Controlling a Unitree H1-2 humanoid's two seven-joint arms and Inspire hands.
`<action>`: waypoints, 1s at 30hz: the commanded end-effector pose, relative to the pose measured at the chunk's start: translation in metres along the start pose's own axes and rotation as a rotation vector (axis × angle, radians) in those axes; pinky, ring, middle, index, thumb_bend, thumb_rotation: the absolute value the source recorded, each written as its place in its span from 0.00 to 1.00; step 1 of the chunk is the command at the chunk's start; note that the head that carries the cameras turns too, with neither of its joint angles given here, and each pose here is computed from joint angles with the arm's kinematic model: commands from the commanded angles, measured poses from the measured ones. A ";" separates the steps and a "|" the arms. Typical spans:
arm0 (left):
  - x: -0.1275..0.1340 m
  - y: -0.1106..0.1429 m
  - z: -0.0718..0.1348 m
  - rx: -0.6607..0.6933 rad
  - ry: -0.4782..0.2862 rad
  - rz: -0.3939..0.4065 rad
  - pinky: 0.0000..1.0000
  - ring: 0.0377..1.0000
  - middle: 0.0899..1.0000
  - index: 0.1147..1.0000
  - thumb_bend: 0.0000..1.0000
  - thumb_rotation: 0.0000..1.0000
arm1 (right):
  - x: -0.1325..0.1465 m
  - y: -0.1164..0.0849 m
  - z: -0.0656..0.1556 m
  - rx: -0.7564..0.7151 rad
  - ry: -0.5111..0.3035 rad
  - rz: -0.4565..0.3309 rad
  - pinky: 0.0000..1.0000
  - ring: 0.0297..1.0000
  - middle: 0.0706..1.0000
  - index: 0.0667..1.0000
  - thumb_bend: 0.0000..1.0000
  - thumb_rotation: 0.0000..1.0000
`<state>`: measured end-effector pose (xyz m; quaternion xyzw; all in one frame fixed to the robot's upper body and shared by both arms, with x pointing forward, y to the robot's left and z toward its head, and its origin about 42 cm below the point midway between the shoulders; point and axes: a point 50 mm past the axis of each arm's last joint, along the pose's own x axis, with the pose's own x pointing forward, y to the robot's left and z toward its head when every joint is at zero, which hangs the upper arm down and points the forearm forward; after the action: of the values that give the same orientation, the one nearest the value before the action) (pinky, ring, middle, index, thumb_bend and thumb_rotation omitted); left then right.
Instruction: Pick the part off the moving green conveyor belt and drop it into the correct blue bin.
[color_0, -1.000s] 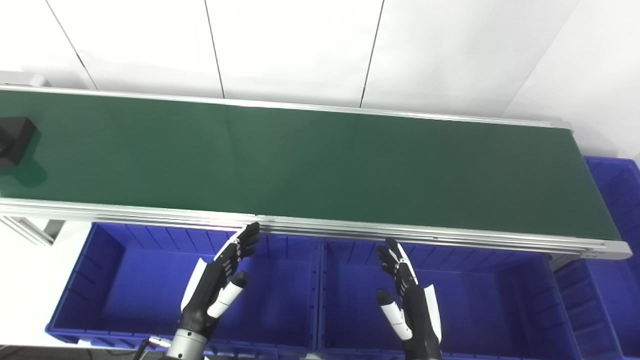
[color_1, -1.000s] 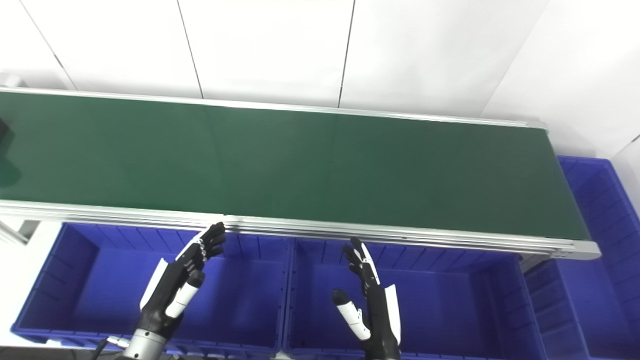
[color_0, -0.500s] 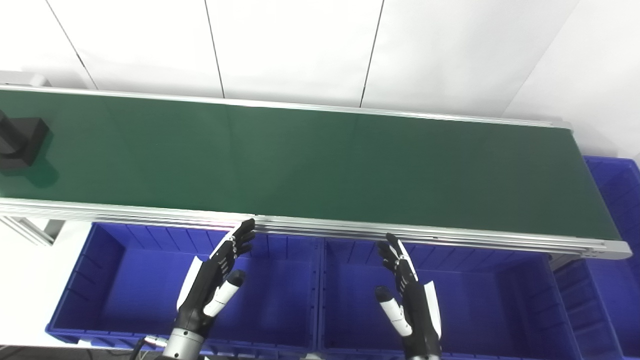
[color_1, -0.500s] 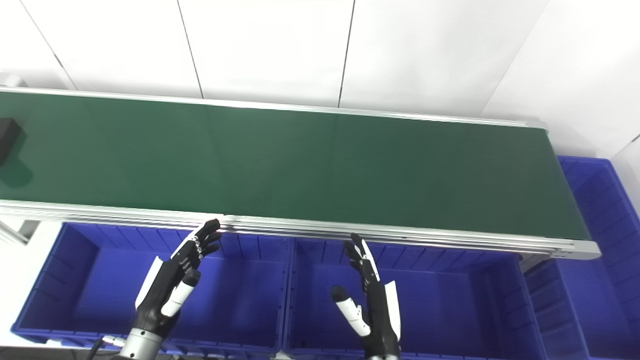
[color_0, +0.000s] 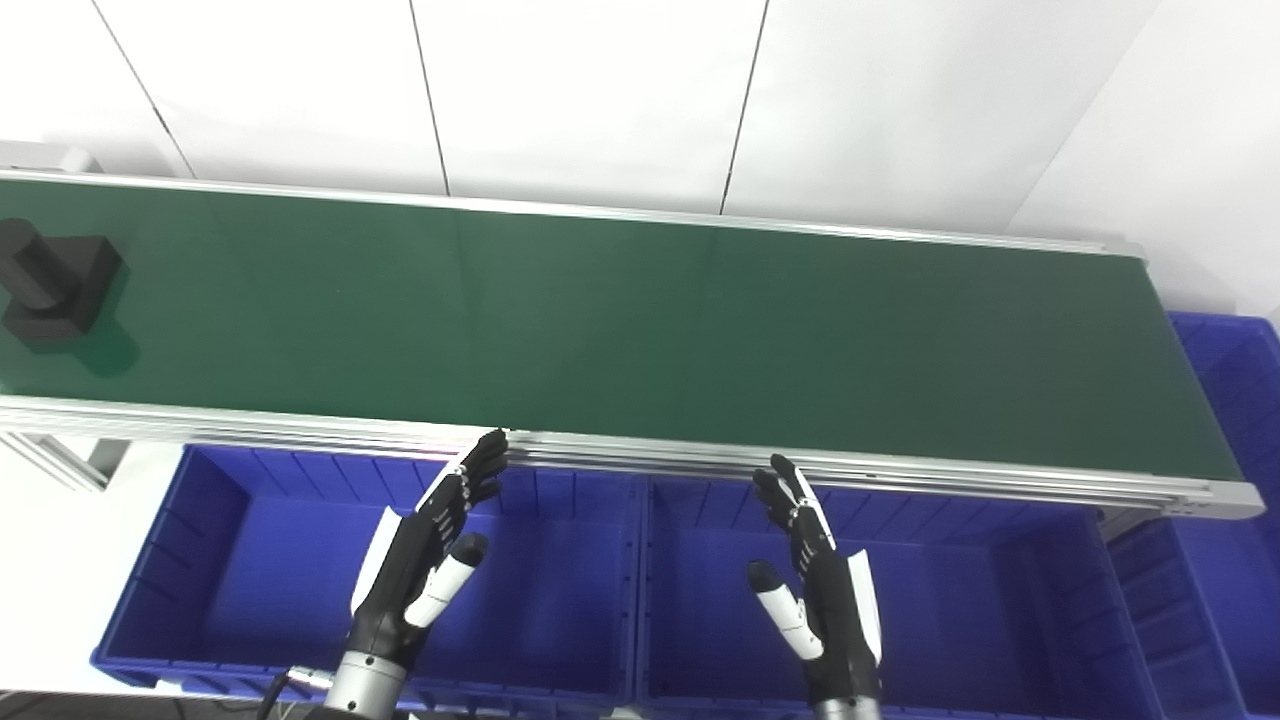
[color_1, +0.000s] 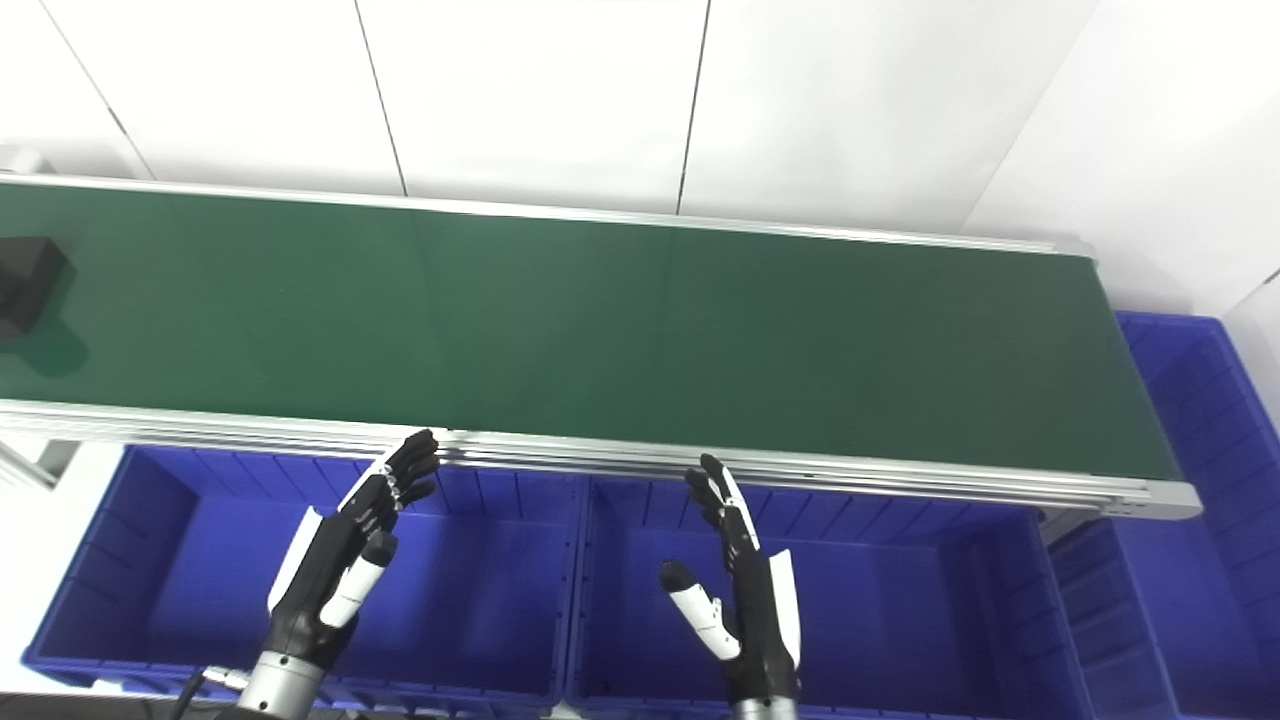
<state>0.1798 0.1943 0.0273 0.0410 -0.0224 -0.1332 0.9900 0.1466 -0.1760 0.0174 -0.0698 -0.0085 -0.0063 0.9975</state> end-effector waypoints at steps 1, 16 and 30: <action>0.008 0.001 0.012 0.010 -0.072 -0.008 0.87 0.89 0.91 0.88 0.71 0.88 | 0.002 -0.001 0.008 0.028 -0.060 -0.006 0.89 0.88 0.86 0.93 0.81 0.85; 0.010 0.000 0.015 0.023 -0.086 -0.009 0.84 0.88 0.91 0.88 0.72 0.90 | 0.000 -0.003 0.013 0.039 -0.071 -0.004 0.90 0.88 0.87 0.94 0.79 0.84; 0.007 -0.001 0.016 0.024 -0.089 -0.019 0.85 0.90 0.92 0.88 0.73 0.91 | -0.004 -0.002 0.015 0.049 -0.066 0.002 0.90 0.89 0.87 0.93 0.78 0.82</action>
<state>0.1830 0.1907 0.0351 0.0441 -0.0386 -0.1389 0.9886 0.1386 -0.1783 0.0219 -0.0610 -0.0068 -0.0017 0.9981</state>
